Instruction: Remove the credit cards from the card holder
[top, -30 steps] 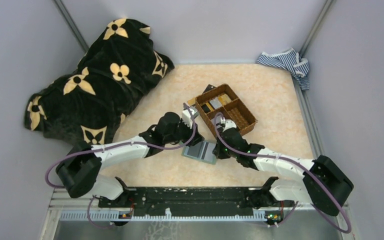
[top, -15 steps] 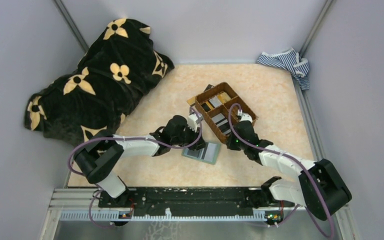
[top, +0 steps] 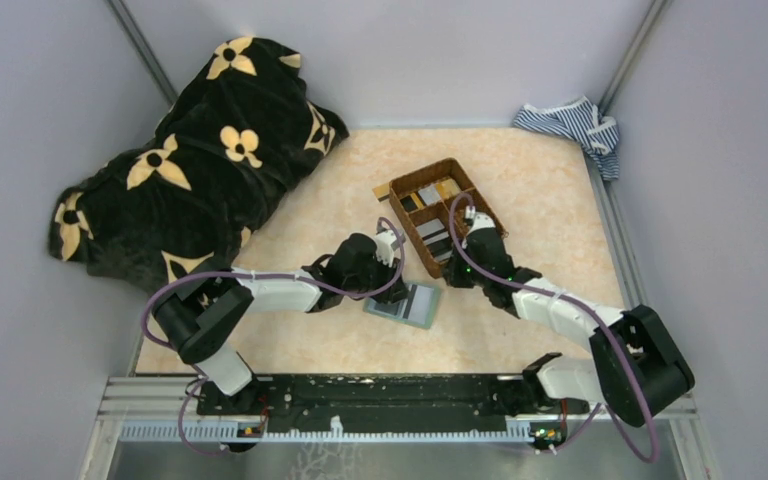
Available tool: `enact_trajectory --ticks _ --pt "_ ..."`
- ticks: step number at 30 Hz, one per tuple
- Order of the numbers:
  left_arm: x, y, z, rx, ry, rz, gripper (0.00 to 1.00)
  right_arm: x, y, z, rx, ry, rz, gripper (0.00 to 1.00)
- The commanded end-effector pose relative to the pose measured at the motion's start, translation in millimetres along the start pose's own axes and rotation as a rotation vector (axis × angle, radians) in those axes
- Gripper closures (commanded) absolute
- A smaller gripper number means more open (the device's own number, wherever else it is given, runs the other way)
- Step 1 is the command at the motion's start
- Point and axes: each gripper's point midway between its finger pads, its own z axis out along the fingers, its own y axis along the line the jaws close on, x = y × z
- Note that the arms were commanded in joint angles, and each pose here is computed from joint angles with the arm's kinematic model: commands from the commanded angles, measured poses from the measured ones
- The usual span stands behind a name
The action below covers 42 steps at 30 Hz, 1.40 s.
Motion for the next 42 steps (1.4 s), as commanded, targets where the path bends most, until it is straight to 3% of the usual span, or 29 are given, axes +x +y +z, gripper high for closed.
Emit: enact_trajectory --ticks 1,7,28,42 --pt "3 3 0 -0.024 0.021 -0.015 0.69 -13 54 -8 -0.156 -0.056 -0.051 1.00" --pt "10 5 3 -0.028 0.053 -0.029 0.70 11 71 -2 -0.217 -0.008 -0.031 1.00" --pt "15 13 13 -0.030 0.095 -0.057 0.71 60 24 -11 -0.106 0.058 0.000 1.00" --pt "10 14 6 -0.046 0.093 -0.059 0.71 75 15 -8 -0.099 0.084 0.018 1.00"
